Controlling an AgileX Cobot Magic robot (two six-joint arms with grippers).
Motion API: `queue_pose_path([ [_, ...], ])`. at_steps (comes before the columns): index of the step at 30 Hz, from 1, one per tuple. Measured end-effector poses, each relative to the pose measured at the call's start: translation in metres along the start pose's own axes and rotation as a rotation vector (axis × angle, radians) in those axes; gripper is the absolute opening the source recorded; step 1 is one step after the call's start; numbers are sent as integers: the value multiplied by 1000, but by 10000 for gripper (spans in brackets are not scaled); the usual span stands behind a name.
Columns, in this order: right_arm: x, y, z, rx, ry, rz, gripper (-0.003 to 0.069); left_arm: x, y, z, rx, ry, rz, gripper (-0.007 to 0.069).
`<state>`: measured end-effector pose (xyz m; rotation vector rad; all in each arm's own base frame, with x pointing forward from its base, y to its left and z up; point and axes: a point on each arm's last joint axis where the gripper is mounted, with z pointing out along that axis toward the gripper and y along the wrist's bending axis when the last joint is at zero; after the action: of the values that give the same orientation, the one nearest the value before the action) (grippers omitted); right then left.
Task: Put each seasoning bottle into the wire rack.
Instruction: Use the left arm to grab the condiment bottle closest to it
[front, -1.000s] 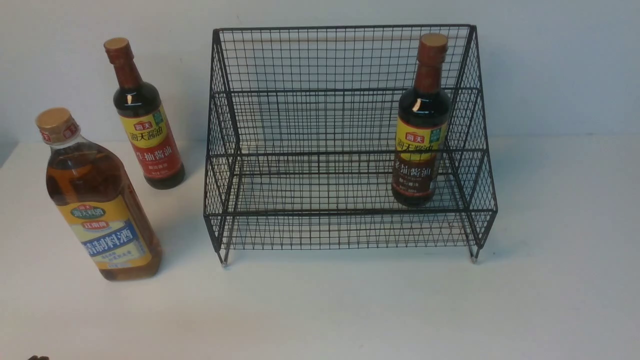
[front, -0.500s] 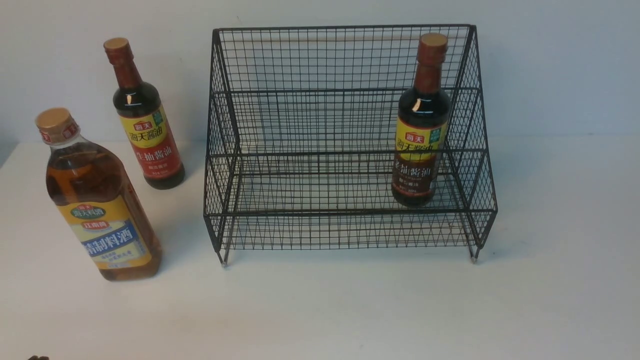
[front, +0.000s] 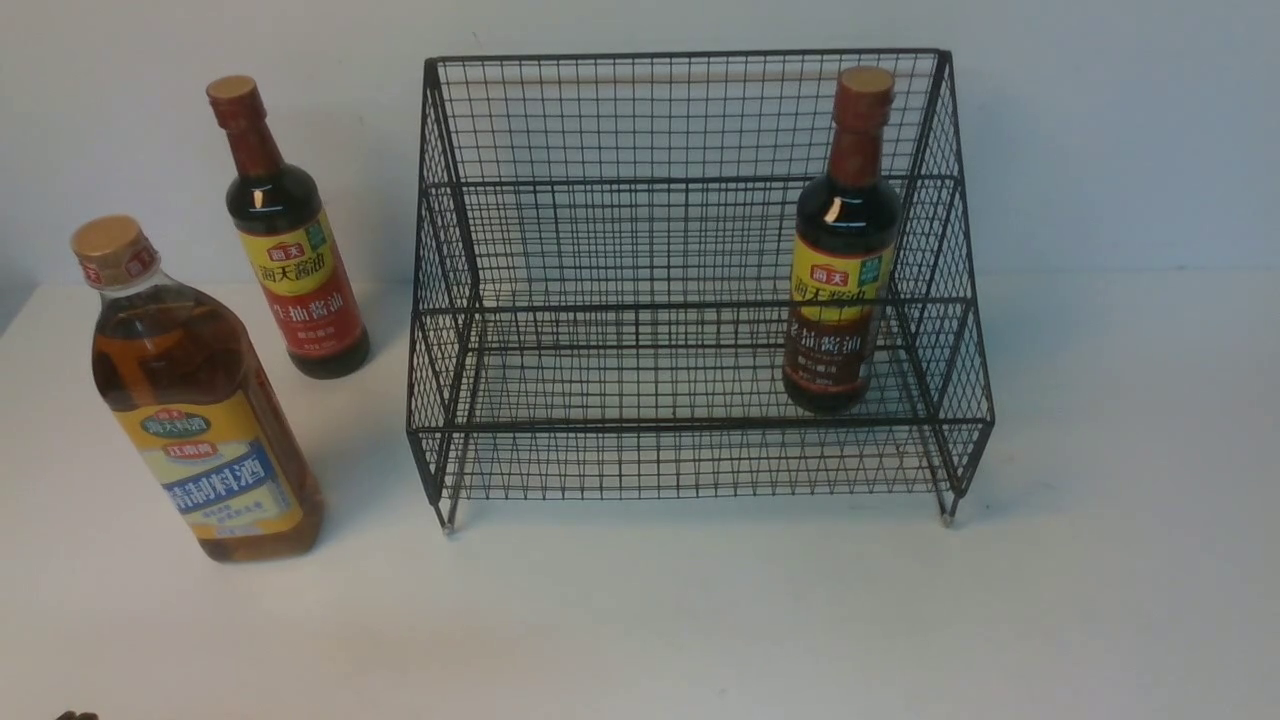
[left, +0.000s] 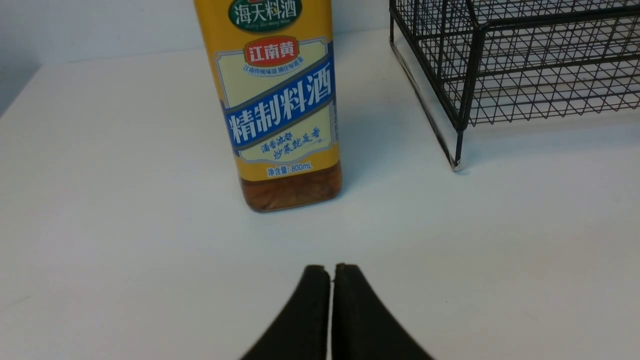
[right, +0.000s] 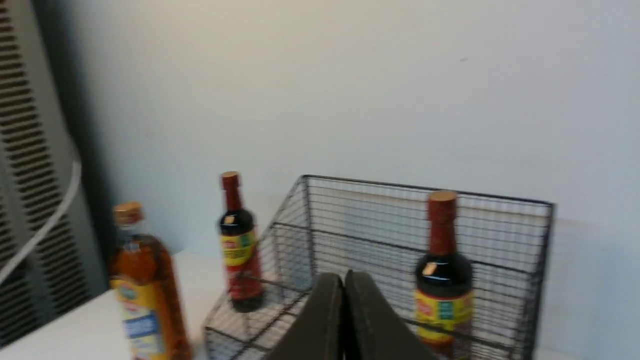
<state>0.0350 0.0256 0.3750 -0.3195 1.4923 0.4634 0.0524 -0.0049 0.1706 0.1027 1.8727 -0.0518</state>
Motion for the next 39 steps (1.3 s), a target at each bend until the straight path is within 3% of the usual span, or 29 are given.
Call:
queue_pose_path([
  [6, 39, -16, 4, 210, -3, -77, -15, 0, 0, 0, 0, 0, 0, -5],
  [7, 46, -19, 4, 332, -3, -101, -15, 0, 0, 0, 0, 0, 0, -5],
  [8, 58, -24, 5, 297, 25, -125, -15, 0, 0, 0, 0, 0, 0, -5],
  [15, 150, -47, 2, 499, 261, -207, -15, 0, 0, 0, 0, 0, 0, -5],
  [19, 193, -48, -6, 513, 333, -178, -15, 0, 0, 0, 0, 0, 0, -5],
  [39, 191, -47, -7, 528, 261, -60, -15, 0, 0, 0, 0, 0, 0, -5],
])
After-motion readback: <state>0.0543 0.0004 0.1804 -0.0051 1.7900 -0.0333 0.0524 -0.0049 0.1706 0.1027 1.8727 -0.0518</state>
